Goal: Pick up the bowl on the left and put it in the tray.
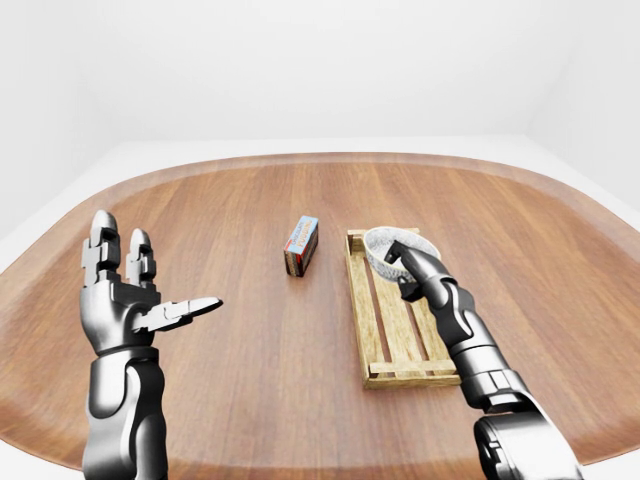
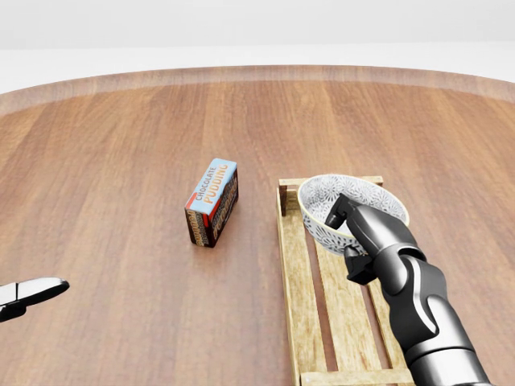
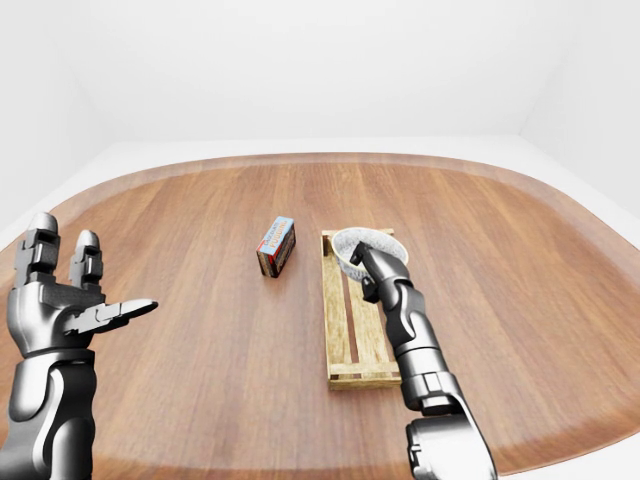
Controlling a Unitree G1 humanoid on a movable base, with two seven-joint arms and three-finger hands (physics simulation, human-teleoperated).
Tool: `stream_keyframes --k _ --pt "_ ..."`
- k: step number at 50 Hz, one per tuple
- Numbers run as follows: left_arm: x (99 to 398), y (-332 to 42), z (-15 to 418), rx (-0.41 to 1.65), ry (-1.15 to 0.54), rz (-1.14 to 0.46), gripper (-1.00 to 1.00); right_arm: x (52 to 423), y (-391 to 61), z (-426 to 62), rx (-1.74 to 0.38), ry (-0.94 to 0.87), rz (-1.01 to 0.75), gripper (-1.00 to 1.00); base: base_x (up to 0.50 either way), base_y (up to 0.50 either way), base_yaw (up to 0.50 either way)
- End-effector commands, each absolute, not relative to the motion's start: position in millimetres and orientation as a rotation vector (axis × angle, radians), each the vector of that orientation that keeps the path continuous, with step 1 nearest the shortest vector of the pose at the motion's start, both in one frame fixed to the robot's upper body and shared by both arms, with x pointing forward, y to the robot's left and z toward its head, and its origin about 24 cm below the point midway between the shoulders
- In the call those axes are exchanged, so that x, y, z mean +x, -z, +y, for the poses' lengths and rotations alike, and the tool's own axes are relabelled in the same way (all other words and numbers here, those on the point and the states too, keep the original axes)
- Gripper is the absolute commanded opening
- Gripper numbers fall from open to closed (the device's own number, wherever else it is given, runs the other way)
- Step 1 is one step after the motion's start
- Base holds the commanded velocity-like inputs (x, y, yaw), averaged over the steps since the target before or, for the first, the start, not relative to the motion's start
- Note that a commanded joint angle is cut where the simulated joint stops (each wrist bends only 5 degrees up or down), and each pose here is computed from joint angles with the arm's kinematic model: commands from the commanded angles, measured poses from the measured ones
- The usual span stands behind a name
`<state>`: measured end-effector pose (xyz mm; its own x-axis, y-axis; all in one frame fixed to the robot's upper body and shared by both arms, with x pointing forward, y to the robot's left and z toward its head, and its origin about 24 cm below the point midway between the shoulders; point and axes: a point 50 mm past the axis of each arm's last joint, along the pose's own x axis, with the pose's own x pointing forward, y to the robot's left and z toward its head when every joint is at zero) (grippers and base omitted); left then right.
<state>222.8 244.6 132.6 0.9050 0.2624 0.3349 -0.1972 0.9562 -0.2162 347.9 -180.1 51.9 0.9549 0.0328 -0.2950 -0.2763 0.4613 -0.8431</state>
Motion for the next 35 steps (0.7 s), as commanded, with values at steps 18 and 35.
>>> stream_keyframes --k 18,35 --pt "222 -133 245 -0.178 -0.239 -0.371 1.0 352 -38 -182 -1.152 -0.141 0.285 -1.0 0.0 0.0 0.0" --pt "222 -133 245 -0.179 -0.24 -0.371 1.0 353 -24 -178 -1.173 -0.135 0.323 -1.0 0.0 0.0 0.0"
